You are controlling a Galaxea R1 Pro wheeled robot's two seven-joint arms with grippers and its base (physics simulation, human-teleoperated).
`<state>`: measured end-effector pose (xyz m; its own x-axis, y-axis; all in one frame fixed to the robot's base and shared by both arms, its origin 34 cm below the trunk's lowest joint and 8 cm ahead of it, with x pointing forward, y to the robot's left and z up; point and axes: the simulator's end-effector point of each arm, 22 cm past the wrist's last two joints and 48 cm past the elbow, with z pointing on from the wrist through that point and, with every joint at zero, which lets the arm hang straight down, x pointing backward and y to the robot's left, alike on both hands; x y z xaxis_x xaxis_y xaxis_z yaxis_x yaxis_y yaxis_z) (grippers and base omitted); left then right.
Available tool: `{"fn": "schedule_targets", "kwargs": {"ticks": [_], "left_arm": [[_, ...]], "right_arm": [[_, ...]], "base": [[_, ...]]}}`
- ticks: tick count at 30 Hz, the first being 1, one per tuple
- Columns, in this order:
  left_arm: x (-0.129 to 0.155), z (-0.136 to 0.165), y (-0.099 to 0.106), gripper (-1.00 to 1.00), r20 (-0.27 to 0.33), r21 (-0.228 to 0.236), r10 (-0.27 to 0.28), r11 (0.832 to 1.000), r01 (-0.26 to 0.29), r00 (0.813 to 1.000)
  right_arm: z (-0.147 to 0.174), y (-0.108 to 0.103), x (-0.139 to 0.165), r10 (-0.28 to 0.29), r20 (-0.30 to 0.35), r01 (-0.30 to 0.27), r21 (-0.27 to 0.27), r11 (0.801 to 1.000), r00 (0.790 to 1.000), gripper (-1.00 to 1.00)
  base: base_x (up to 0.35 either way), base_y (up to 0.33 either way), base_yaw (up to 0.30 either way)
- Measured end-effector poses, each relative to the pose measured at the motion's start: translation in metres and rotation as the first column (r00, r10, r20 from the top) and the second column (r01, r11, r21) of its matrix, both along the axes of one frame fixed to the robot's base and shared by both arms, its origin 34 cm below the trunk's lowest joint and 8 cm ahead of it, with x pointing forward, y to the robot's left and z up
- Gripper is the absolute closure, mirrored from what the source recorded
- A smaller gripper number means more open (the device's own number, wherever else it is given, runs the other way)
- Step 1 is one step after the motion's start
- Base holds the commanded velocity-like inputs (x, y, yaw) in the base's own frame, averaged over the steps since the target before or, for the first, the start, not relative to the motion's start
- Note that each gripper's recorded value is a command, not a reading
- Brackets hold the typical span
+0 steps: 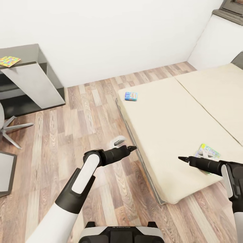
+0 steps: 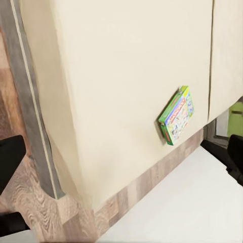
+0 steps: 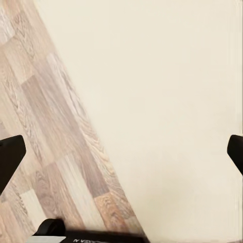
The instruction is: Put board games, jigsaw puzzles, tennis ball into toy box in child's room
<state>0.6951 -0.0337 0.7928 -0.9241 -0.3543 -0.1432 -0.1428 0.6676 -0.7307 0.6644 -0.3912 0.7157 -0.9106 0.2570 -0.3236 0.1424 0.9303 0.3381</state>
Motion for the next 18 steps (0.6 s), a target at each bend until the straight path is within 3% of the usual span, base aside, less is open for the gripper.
{"fn": "schedule_targets", "kwargs": {"ticks": [8,18], "left_arm": [[-0.0007,-0.0011,0.0,-1.0,-0.004,0.003,0.0,1.0,0.0,1.0],[-0.0013,-0.0049,0.0024,-1.0,-0.012,0.009,0.002,1.0,-0.002,1.0]], "right_arm": [[0.0004,-0.0014,-0.0001,-0.001,0.0,0.001,-0.002,1.0,1.0,-1.0],[0.0009,-0.0034,-0.0002,-0.002,0.0,0.002,-0.006,1.0,1.0,-1.0]], "base": [[0.0,0.067,-0.281],[0.0,0.215,-0.282]]}}
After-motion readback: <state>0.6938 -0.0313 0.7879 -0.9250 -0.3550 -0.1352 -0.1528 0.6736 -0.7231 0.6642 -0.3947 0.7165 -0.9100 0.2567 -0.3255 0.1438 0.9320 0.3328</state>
